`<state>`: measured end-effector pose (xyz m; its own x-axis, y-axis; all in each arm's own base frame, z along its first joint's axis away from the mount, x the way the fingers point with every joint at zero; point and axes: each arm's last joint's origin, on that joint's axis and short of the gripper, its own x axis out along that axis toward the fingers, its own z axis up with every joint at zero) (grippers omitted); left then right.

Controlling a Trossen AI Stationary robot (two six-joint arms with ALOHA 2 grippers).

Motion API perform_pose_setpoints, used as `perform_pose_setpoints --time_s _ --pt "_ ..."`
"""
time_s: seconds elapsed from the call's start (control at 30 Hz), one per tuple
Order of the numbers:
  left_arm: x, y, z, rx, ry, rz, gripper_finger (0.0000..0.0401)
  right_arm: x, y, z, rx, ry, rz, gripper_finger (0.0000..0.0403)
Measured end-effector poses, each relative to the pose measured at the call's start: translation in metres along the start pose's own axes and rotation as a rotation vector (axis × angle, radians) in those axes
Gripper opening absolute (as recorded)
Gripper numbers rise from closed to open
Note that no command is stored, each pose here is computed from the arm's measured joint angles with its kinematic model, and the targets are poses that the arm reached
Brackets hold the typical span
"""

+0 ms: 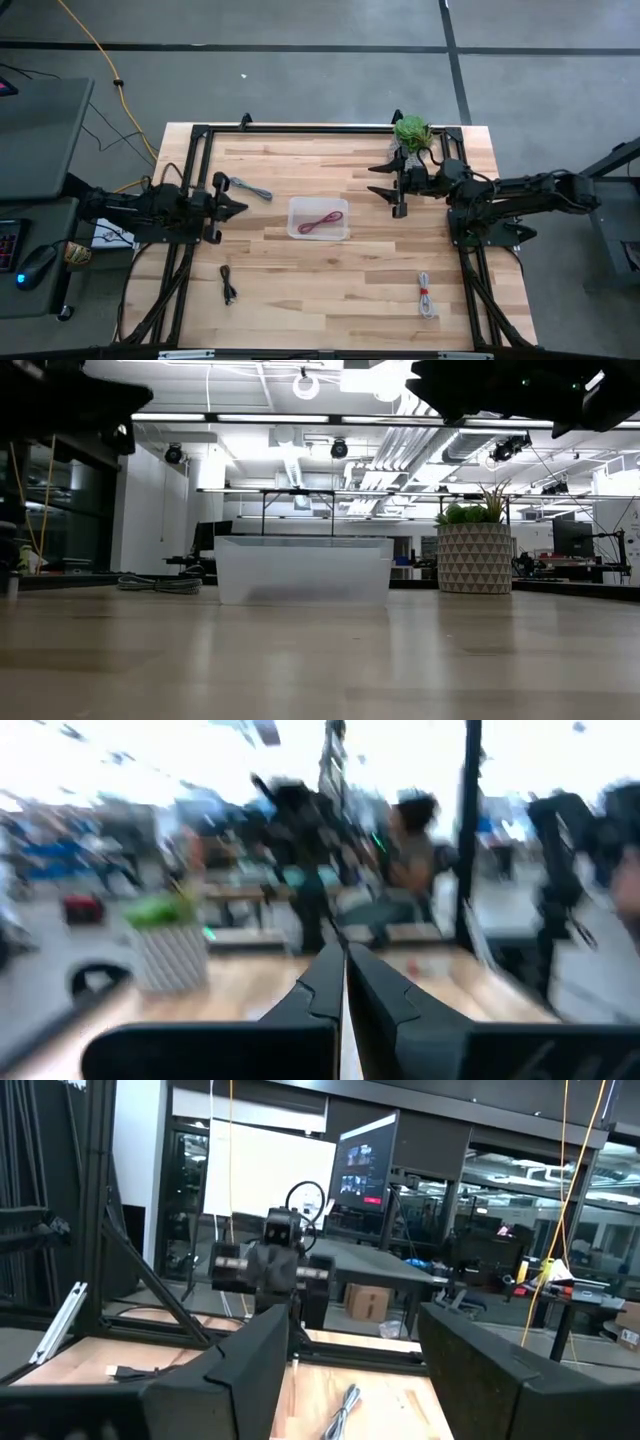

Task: Pick and place USB-C Cables
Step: Put the gray charger cable into the transparent bin

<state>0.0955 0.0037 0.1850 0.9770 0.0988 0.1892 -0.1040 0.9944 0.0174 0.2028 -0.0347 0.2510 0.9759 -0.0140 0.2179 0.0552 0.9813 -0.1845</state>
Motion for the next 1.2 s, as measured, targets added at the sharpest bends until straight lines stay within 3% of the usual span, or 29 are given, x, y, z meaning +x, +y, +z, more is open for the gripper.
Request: perform_pose_setpoints --time_s 0.1,0.3,0.4,0.6,0.7,0.8,1.2 --pt "0.002 0.003 0.009 0.007 -0.055 0.092 0.0006 0.0 0.0 0.0 -0.007 0.001 0.0 0.0216" --pt "0.026 0.007 0.028 0.059 0.11 0.247 0.0074 0.0 0.0 0.0 -0.007 0.001 0.0 0.0216" --pt "0.05 0.015 0.039 0.106 0.314 0.368 0.0127 0.0 0.0 0.0 -0.003 0.001 0.0 0.0216" --pt "0.087 0.048 0.045 0.081 0.985 0.554 0.0216 0.0 0.0 -0.002 0.024 0.025 0.003 0.0216" --pt "0.097 0.067 0.039 0.034 1.288 0.514 0.0238 0.0 0.001 -0.004 0.021 0.037 0.004 0.0216" --pt "0.106 0.083 0.025 -0.011 1.461 0.419 0.0244 0.0 0.001 -0.004 0.021 0.038 0.005 0.0216" --pt "0.115 0.114 -0.05 0.083 1.833 0.092 0.0223 0.0 0.001 -0.006 0.027 0.065 0.008 0.0216"
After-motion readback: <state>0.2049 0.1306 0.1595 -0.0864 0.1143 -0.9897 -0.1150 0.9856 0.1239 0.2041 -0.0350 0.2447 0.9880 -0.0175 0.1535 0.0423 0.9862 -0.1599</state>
